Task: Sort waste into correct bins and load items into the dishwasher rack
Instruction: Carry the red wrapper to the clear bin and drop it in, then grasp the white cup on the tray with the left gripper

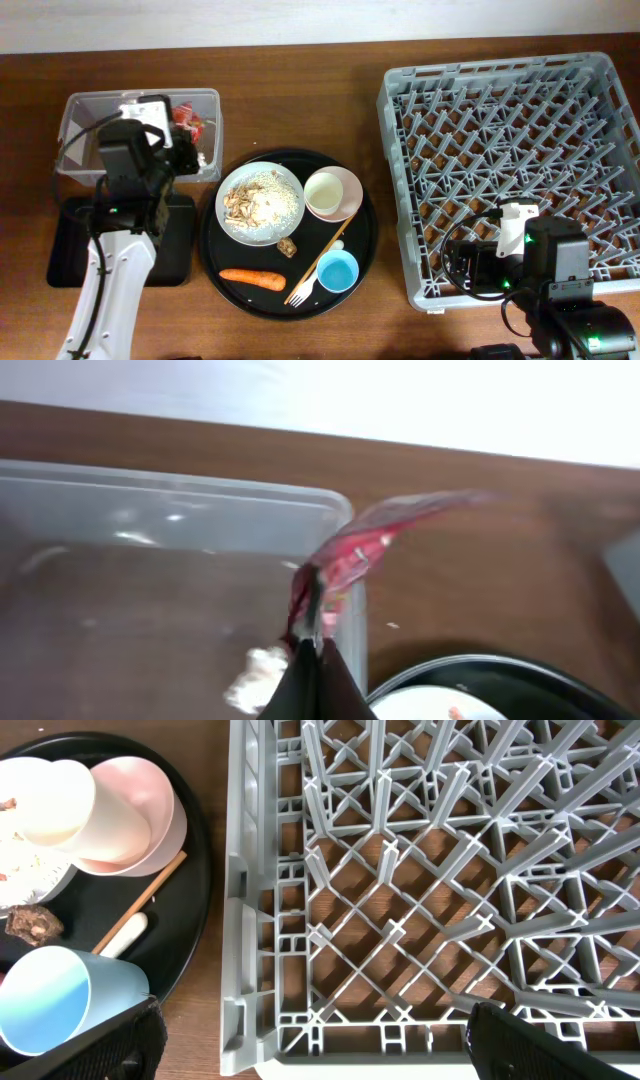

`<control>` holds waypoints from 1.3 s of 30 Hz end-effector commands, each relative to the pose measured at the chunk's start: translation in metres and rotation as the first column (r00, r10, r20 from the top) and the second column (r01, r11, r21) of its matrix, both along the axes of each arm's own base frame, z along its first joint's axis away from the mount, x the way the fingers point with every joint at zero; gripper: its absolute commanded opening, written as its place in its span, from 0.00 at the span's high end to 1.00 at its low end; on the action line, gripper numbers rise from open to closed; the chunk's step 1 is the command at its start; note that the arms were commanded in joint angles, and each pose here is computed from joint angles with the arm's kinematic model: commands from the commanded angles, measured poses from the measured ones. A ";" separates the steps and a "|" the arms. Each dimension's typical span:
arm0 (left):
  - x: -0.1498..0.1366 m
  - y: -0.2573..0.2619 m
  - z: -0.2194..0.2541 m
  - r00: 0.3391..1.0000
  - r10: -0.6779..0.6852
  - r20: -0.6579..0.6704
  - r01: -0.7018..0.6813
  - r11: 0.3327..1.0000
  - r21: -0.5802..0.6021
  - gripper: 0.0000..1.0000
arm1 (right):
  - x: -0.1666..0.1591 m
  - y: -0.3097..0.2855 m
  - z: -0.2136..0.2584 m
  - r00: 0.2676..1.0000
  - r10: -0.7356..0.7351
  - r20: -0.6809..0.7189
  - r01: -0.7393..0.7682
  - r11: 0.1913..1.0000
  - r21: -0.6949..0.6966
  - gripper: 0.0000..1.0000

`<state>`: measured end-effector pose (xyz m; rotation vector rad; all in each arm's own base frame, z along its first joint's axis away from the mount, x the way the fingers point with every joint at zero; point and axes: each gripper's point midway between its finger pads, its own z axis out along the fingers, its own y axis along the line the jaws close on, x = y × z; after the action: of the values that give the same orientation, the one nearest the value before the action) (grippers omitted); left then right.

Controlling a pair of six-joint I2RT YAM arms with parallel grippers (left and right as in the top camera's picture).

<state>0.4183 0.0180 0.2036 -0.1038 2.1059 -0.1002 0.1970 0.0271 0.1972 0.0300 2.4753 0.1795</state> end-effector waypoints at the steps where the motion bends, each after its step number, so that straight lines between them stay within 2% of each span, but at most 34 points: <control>1: 0.006 0.018 -0.017 0.997 0.064 -0.036 -0.062 0.997 0.036 0.92 | 0.001 0.000 0.007 1.000 0.007 0.020 -0.007 1.000 -0.007 0.01; 5: 0.011 0.019 -0.049 0.992 0.063 -0.111 -0.060 0.998 0.033 0.39 | 0.001 0.000 0.007 1.000 0.008 0.019 -0.008 1.000 -0.007 0.01; 10: 0.012 0.006 -0.031 0.998 0.002 -0.069 -0.003 1.000 -0.007 0.37 | 0.001 0.000 0.007 1.000 0.007 0.019 -0.007 1.000 -0.007 0.01; 13: 0.006 -0.023 -0.008 0.991 -0.128 -0.022 0.126 0.989 -0.078 0.38 | 0.001 0.000 0.007 1.000 0.007 0.019 -0.007 1.000 -0.007 0.01; 14: -0.006 -0.056 0.002 0.970 -0.244 -0.006 0.241 0.962 -0.125 0.41 | 0.001 0.000 0.007 1.000 0.008 0.019 -0.008 1.000 -0.007 0.01; 17: -0.019 -0.090 -0.005 0.942 -0.332 -0.049 0.322 0.935 -0.148 0.41 | 0.001 0.000 0.007 1.000 0.008 0.019 -0.008 1.000 -0.007 0.01; 21: -0.040 -0.144 -0.030 0.876 -0.460 -0.143 0.435 0.883 -0.176 0.41 | 0.001 0.000 0.007 1.000 0.007 0.019 -0.007 1.000 -0.007 0.01; 24: -0.056 -0.190 -0.056 0.803 -0.559 -0.207 0.526 0.828 -0.195 0.41 | 0.001 0.000 0.007 1.000 0.007 0.019 -0.007 1.000 -0.007 0.01; 31: -0.075 -0.233 -0.121 0.695 -0.626 -0.355 0.588 0.778 -0.220 0.43 | 0.001 0.000 0.007 1.000 0.007 0.019 -0.007 1.000 -0.007 0.01; 33: -0.075 -0.234 -0.138 0.681 -0.621 -0.388 0.582 0.781 -0.229 0.52 | 0.001 0.000 0.007 1.000 0.008 0.019 -0.007 1.000 -0.007 0.01; 34: -0.075 -0.234 -0.143 0.677 -0.619 -0.398 0.579 0.782 -0.231 0.63 | 0.001 0.000 0.007 1.000 0.008 0.019 -0.007 1.000 -0.007 0.01; 35: -0.075 -0.234 -0.144 0.676 -0.619 -0.400 0.579 0.782 -0.231 0.68 | 0.001 0.000 0.007 1.000 0.008 0.019 -0.007 1.000 -0.007 0.01; 37: -0.071 -0.235 -0.138 0.686 -0.622 -0.378 0.583 0.781 -0.226 0.90 | 0.001 0.000 0.007 1.000 0.008 0.019 -0.007 1.000 -0.007 0.01; 38: -0.068 -0.236 -0.133 0.692 -0.624 -0.364 0.586 0.779 -0.222 0.97 | 0.001 0.000 0.007 1.000 0.008 0.019 -0.007 1.000 -0.007 0.01; 39: -0.065 -0.238 -0.126 0.698 -0.627 -0.346 0.590 0.777 -0.218 1.00 | 0.001 0.000 0.007 1.000 0.008 0.019 -0.007 1.000 -0.007 0.01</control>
<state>0.3424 -0.2151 0.0586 0.5777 2.5323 -0.6213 0.1969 0.0271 0.1971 0.0291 2.4756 0.1792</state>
